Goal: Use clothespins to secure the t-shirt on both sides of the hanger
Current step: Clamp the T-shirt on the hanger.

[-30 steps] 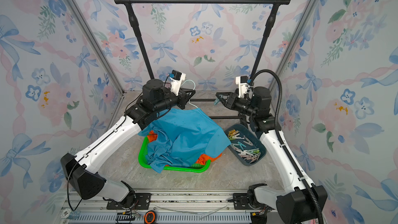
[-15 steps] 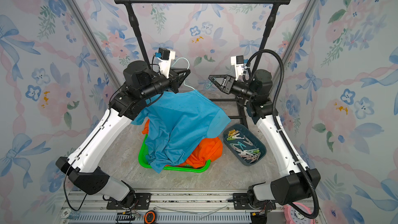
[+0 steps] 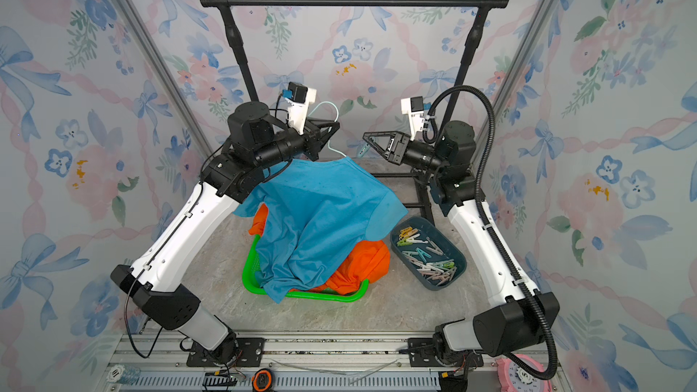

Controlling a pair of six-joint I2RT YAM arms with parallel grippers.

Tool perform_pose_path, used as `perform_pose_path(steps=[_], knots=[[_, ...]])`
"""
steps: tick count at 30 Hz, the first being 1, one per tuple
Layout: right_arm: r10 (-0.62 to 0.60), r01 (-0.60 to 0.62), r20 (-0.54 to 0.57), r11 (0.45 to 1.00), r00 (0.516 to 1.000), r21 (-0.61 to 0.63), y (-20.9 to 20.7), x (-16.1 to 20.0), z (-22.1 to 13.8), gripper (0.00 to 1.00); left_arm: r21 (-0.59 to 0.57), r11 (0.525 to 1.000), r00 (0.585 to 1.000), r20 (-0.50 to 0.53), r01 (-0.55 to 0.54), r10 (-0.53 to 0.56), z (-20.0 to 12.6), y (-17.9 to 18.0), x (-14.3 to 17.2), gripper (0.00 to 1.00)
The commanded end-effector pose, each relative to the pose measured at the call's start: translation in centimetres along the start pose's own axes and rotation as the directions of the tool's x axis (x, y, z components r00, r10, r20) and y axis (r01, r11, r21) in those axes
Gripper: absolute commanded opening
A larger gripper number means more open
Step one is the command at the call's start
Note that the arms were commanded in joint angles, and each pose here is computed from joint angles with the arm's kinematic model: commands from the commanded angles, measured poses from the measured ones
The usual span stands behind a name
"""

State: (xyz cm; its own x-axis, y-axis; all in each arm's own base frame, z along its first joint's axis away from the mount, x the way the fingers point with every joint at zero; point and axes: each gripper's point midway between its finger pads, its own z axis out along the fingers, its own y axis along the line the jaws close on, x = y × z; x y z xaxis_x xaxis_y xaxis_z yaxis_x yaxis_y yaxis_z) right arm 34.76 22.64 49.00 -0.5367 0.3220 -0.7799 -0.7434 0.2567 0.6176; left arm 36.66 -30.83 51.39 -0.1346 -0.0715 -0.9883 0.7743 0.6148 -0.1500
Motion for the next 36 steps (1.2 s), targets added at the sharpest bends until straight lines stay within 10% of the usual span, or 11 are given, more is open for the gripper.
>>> perform_pose_path(steps=[1,36], knots=[[-0.044,0.044,0.001,0.998,0.999,-0.048,1.6,0.0,0.0,0.2,0.023,0.999,0.998,0.054,-0.031,0.03,-0.5,-0.5,-2.2,0.05],[-0.098,0.096,-0.024,0.992,0.995,-0.082,1.3,4.0,-1.0,0.19,-0.008,1.0,0.991,0.134,-0.028,0.028,-1.3,0.7,-6.0,0.03]])
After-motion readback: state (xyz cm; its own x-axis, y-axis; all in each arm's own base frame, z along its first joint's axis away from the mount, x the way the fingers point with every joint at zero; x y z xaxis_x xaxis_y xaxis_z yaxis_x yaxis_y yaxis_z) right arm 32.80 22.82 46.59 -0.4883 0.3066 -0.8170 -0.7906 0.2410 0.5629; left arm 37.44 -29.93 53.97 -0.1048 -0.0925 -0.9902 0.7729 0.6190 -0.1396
